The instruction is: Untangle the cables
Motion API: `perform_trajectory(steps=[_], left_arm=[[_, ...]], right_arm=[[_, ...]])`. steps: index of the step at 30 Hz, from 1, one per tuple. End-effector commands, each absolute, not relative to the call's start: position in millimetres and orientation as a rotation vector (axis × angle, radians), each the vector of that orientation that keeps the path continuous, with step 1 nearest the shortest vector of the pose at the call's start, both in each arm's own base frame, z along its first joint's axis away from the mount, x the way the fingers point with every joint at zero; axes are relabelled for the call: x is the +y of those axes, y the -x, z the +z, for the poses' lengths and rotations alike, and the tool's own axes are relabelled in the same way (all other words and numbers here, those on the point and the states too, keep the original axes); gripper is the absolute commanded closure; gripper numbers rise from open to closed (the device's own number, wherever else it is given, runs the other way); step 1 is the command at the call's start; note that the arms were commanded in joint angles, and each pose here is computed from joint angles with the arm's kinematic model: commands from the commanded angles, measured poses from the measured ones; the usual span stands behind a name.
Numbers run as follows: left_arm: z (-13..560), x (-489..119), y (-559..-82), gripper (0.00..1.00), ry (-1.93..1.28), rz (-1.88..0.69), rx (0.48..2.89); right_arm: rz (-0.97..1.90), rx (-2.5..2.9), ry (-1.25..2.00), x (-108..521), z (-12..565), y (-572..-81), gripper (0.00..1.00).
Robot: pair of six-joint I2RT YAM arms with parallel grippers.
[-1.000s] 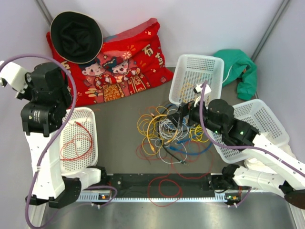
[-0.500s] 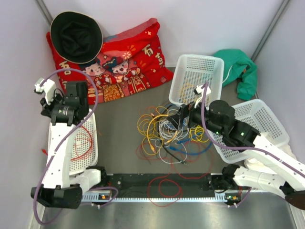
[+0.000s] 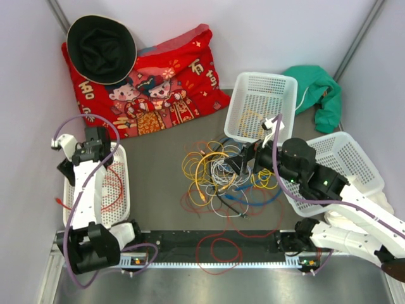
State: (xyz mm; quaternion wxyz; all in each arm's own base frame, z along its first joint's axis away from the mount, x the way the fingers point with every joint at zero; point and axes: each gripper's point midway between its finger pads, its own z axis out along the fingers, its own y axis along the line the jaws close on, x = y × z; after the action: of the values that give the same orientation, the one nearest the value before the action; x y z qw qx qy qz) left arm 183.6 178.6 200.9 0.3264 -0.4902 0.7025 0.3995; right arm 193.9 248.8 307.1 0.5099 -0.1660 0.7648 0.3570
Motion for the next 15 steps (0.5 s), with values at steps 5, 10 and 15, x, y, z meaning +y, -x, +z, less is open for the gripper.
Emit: perform_trajectory(steps=[5,10,15], left_arm=[[226,138,-223,0.01,1.291,0.558,1.915],[232,79,-266,0.01,1.16,0.133,1.976],[212,-54,-298,0.05,0.743,-0.257,2.126]], right_arm=[[0.856,1.819,0.377,251,313,-201,0.01],[0.845,1.843,0.372,255,309,-206,0.01],[0.827,1.895,0.356,256,290,-208,0.01]])
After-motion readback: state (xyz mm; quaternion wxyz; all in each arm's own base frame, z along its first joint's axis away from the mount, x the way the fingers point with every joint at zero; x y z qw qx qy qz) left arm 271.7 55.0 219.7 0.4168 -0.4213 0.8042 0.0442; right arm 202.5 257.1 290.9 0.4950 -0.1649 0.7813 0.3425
